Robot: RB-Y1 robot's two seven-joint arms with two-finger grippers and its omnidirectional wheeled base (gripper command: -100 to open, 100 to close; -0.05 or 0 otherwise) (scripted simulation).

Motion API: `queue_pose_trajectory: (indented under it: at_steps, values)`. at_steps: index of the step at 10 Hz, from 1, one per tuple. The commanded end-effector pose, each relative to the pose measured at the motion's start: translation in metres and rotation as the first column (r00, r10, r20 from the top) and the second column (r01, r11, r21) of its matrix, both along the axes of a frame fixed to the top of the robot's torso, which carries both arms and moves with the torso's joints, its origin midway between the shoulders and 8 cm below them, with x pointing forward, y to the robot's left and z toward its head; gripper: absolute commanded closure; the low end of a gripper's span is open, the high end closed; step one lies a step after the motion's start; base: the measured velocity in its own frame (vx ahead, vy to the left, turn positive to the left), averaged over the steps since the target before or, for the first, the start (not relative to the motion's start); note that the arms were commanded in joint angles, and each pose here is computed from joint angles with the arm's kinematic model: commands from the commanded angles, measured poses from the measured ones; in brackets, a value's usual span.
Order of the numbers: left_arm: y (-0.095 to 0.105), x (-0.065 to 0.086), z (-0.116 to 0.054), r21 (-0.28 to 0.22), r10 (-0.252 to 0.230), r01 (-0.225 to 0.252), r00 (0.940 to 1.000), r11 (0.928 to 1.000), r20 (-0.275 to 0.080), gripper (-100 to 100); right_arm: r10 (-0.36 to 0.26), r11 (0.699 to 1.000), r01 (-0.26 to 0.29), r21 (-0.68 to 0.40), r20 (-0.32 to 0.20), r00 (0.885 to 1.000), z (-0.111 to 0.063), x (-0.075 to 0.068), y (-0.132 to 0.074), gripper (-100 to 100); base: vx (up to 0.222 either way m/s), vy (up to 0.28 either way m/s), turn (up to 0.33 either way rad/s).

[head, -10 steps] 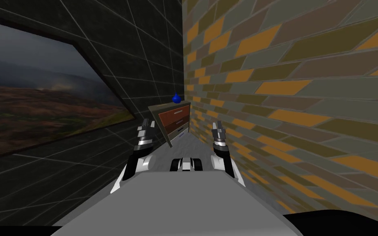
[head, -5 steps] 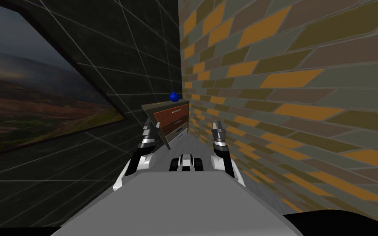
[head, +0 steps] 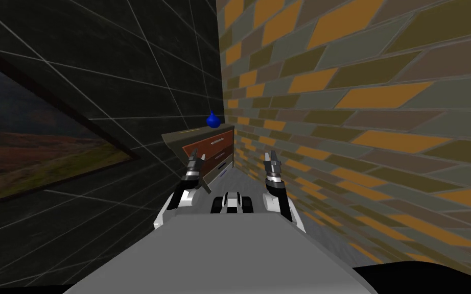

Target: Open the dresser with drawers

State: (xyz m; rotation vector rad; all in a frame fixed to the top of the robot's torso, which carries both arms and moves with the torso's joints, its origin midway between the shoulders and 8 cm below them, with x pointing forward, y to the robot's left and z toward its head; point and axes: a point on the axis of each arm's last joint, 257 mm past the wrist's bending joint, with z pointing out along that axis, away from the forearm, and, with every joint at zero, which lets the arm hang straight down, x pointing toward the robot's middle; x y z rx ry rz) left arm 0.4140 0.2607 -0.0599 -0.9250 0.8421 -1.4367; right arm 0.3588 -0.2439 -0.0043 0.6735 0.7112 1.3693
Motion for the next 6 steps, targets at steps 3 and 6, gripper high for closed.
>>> queue_pose_trajectory:
  at_steps: [3,6]
  values:
    - [-0.019,0.021,-0.039,0.019,-0.055,0.057,0.9924,0.9982,-0.110,-100,0.000,1.000,0.000,0.000,0.000,1.000,0.000,0.000,0.000,0,0.158,0.126,-0.138]
    - [-0.032,0.035,-0.067,0.037,-0.087,0.095,0.9780,0.9947,-0.190,-100,0.000,1.000,0.000,0.000,0.000,1.000,0.000,0.000,0.000,0,0.173,0.127,-0.157]
